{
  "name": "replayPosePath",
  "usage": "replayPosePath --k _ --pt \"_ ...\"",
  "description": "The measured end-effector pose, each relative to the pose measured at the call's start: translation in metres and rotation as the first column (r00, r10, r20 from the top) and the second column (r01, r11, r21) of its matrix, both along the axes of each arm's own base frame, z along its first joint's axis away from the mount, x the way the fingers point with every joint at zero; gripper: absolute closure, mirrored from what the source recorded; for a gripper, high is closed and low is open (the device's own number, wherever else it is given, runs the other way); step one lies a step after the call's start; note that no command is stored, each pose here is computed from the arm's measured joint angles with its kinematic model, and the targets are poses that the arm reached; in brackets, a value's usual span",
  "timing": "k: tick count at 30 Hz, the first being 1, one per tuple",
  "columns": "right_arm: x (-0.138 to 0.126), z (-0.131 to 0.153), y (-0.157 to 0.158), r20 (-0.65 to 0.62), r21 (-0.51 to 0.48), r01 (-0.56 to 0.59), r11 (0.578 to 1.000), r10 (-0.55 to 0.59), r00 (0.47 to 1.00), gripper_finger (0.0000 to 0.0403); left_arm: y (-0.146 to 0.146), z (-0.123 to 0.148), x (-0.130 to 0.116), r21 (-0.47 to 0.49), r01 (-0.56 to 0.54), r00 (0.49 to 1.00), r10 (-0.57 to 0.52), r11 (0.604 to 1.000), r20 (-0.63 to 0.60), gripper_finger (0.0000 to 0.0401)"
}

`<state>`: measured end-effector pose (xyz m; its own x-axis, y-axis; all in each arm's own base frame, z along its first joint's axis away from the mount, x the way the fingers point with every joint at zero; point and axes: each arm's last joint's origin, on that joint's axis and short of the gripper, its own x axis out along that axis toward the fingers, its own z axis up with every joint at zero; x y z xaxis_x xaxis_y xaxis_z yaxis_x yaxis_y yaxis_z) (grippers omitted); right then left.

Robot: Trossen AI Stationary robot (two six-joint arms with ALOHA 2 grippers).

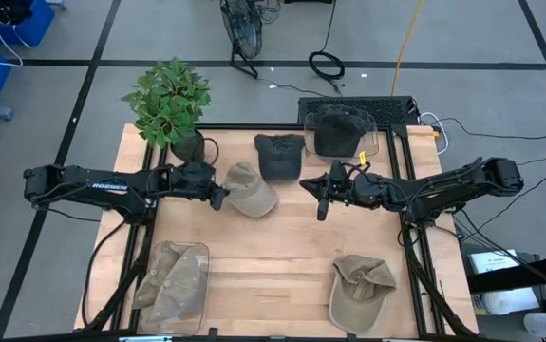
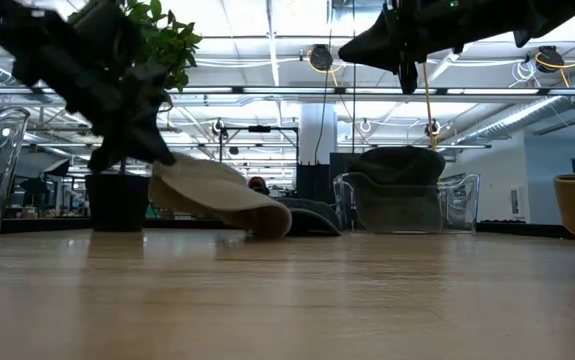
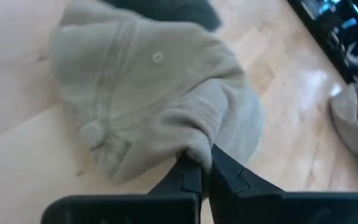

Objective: Pick & Place hat
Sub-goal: Put the brown cap into the bottom transparent bin

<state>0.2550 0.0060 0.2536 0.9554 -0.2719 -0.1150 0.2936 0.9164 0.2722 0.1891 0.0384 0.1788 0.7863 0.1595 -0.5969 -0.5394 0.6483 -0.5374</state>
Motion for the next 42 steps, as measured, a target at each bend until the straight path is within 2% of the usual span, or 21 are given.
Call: replayPosePath --k 3,7,11,16,20,24,28,32,37,42 --pt "0.000 -0.002 0.000 -0.014 0.033 0.005 0.999 -0.004 1.000 0.0403 -0.012 0.022 0.007 0.083 0.037 0.997 -0.032 0.996 -0.067 0.0394" --pt "-0.001 -0.005 0.000 -0.038 0.036 0.002 0.999 0.000 0.999 0.0403 -0.026 0.060 0.012 0.212 0.052 0.985 -0.016 0.976 -0.170 0.0394" --pt "-0.002 -0.008 0.002 -0.077 0.031 -0.005 1.000 0.007 0.997 0.0403 -0.041 0.099 0.013 0.298 0.047 0.989 -0.003 0.953 -0.148 0.0394" --pt "-0.005 -0.019 0.005 -0.192 0.024 -0.018 1.000 0.023 0.981 0.0403 -0.061 0.129 0.015 0.333 0.027 0.989 0.024 0.943 -0.148 0.0394" --pt "-0.006 -0.024 0.012 -0.241 0.056 -0.113 0.992 0.123 0.963 0.0403 -0.083 0.143 0.031 0.334 0.041 0.977 0.033 0.942 -0.212 0.0394" --pt "-0.010 -0.025 0.021 -0.261 0.134 -0.201 0.970 0.231 0.937 0.0403 -0.108 0.156 0.054 0.324 0.039 0.949 0.067 0.945 -0.309 0.0394" --pt "-0.024 -0.026 0.036 -0.321 0.135 -0.255 0.957 0.286 0.903 0.0403 -0.135 0.171 0.071 0.287 -0.018 0.903 0.139 0.958 -0.406 0.0394" --pt "-0.043 -0.029 0.045 -0.309 0.118 -0.281 0.953 0.304 0.901 0.0403 -0.166 0.183 0.078 0.288 -0.048 0.856 0.188 0.956 -0.482 0.0394" --pt "-0.065 -0.039 0.047 -0.237 0.159 -0.299 0.941 0.330 0.914 0.0403 -0.204 0.198 0.081 0.214 -0.009 0.892 0.104 0.977 -0.439 0.0394" --pt "-0.078 -0.053 0.047 -0.132 0.215 -0.313 0.925 0.345 0.929 0.0403 -0.221 0.207 0.071 0.159 0.004 0.912 0.061 0.987 -0.405 0.0394"
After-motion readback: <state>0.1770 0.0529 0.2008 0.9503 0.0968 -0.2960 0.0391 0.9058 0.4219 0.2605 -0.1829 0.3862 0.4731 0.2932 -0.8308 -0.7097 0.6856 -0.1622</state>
